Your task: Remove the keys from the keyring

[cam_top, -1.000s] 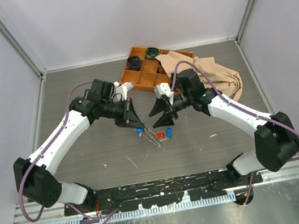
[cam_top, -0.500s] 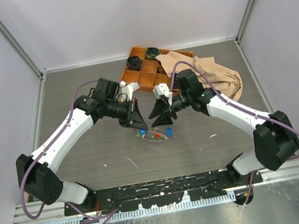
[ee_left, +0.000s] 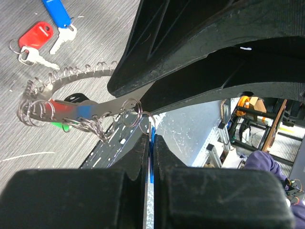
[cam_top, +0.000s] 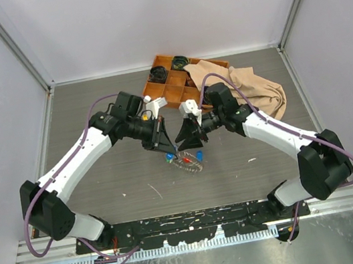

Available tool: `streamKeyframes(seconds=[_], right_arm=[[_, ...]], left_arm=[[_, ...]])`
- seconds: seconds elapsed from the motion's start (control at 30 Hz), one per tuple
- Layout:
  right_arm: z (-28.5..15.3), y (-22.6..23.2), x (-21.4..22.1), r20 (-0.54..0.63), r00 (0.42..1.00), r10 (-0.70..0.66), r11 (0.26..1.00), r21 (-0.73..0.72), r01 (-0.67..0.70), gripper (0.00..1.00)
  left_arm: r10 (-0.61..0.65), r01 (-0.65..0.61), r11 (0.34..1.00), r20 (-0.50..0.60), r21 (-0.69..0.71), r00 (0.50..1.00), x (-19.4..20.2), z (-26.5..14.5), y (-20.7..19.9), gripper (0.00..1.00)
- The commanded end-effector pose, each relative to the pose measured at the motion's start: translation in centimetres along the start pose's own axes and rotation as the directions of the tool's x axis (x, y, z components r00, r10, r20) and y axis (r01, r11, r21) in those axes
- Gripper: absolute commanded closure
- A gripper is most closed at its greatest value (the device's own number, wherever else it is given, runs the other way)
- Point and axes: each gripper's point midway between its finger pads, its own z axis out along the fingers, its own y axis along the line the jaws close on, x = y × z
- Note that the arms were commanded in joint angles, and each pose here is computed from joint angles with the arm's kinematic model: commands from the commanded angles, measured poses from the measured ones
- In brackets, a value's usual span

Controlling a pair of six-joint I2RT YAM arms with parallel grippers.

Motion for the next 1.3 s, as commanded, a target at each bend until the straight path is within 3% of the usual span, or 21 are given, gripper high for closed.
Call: streamKeyframes(seconds=[0.0, 0.27, 0.7, 1.27], right_arm=[[0.3, -0.3, -1.8, 0.024, 0.999, -0.046, 0.999, -0.010, 0.046, 0.61], [0.6, 0.2, -1.9, 0.026, 0.998, -0.056, 0.998, -0.032, 0.057, 0.70], [0.4, 0.3, -2.4, 0.018, 0.996, -0.091, 0.996, -0.025, 0.091, 0.99], [-0.1, -1.2, -3.3, 0.031, 0.998, -0.062, 0.996, 0.070, 0.060, 0.99]], left_arm=[[0.075, -0.077, 0.994, 0.031, 0.072, 0.997, -1.0, -0.9, -2.5, 1.00], [0.076, -0.078, 0.994, 0.029, 0.076, 0.997, -1.0, -0.9, -2.5, 1.00], [0.074, -0.076, 0.996, 0.054, 0.046, 0.996, -0.6, -1.4, -2.3, 1.00], [-0.072, 0.053, 0.996, 0.282, 0.073, 0.957, -2.2, -2.8, -1.0, 1.00]])
